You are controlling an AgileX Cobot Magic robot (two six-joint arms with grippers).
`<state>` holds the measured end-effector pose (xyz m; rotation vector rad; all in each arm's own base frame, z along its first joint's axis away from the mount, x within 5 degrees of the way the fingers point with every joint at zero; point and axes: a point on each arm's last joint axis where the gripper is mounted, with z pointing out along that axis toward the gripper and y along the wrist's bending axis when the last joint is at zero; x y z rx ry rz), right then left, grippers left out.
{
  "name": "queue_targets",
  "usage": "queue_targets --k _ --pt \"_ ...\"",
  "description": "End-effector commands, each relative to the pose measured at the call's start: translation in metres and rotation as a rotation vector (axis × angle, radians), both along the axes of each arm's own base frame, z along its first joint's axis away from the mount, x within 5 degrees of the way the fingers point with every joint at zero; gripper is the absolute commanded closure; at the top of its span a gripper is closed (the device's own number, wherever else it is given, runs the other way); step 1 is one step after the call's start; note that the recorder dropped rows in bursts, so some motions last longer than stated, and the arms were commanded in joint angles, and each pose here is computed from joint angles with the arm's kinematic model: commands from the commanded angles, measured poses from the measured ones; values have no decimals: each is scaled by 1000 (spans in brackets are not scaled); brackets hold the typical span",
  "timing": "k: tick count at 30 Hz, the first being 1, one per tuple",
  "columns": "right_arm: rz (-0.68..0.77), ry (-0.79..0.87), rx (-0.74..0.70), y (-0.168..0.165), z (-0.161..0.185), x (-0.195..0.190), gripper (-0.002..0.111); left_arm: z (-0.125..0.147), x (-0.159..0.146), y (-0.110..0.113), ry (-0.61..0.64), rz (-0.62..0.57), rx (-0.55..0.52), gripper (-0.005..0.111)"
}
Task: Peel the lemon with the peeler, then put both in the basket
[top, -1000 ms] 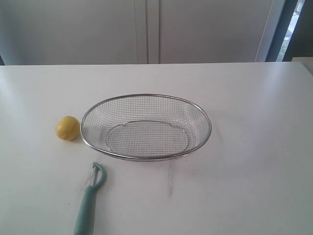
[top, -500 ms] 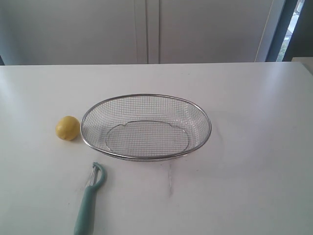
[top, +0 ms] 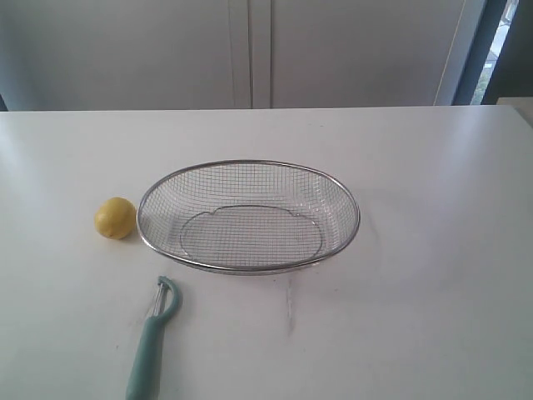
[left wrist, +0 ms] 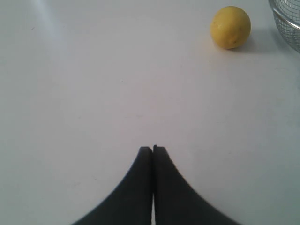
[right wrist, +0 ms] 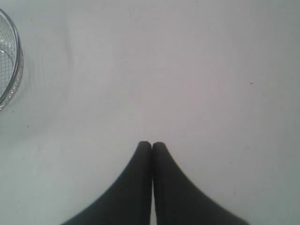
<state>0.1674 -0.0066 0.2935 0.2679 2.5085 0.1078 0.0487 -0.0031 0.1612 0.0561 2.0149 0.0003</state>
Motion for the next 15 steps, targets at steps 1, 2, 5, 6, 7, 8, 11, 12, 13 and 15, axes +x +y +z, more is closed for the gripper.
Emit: queue_targets --k 1,2,5,6,7,8,11,12,13,15 --pt "20 42 10 2 -4 6 108 -2 0 0 6 5 -9 107" --pt "19 47 12 2 -4 7 108 -2 0 0 6 5 -9 107" --pt "17 47 30 3 -5 8 108 -2 0 0 6 5 -9 107" --pt "16 44 39 3 -5 8 108 -2 0 0 6 5 -9 107" --pt "15 44 43 4 -5 8 108 -2 0 0 6 5 -9 107" --pt "15 44 43 4 -5 8 108 -2 0 0 6 5 -9 107" --pt "15 42 43 4 -5 9 108 -2 0 0 6 5 -9 107" --pt "22 39 37 4 -5 9 108 -2 0 0 6 5 -9 107" --pt "35 39 28 4 -5 9 108 -2 0 0 6 5 -9 107" --pt "57 42 15 4 -5 8 108 -2 0 0 6 5 -9 107"
